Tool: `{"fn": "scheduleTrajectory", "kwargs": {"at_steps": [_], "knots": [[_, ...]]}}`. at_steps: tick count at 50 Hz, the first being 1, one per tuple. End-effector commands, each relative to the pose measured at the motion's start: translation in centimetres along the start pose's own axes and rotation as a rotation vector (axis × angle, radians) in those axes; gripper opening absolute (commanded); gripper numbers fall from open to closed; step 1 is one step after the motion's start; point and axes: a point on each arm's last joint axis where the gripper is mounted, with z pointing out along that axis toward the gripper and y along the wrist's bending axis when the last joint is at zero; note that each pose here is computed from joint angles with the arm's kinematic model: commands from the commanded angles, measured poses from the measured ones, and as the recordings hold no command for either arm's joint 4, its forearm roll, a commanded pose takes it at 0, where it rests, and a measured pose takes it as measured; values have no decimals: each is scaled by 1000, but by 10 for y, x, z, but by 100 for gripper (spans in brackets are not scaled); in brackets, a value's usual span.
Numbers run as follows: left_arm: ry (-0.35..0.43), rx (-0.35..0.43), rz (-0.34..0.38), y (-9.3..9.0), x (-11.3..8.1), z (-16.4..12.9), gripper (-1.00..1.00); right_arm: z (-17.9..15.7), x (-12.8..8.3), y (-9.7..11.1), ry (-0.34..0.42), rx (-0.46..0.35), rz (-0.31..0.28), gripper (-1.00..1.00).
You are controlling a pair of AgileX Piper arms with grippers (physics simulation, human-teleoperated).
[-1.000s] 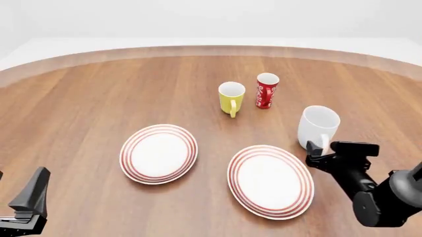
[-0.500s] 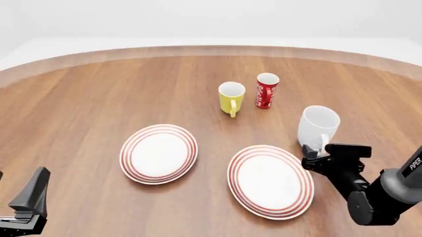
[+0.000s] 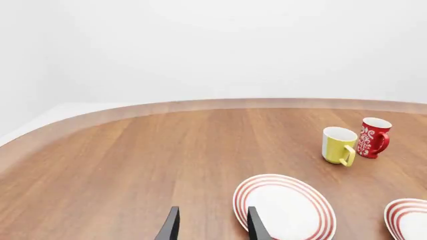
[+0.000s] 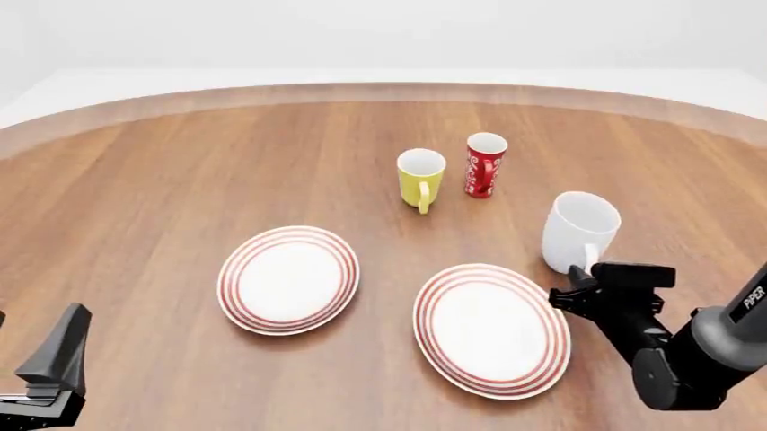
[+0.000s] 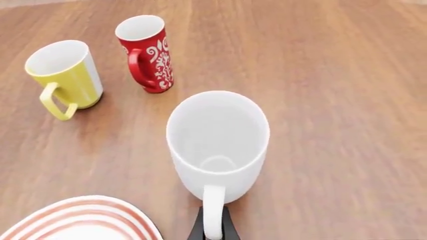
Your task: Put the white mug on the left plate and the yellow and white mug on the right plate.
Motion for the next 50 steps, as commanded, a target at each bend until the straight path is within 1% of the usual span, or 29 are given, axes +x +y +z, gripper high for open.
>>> {"fn": "scheduleTrajectory", "kwargs": {"at_steps": [1,12,20,38,50], "knots": [[0,0,0,0,0,0,100,-1,-1,-1,-2,6,3,-100],[0,0,0,0,0,0,100,-6,-8,-3,-17,10,-2,-100],[0,0,0,0,0,0,100,-14,-18,-3,-37,15,-13,-100],[0,0,0,0,0,0,100,-33,-46,2,-83,-1,-56,-100],[0,0,0,0,0,0,100,-53,-68,10,-122,-27,-88,-100]]}}
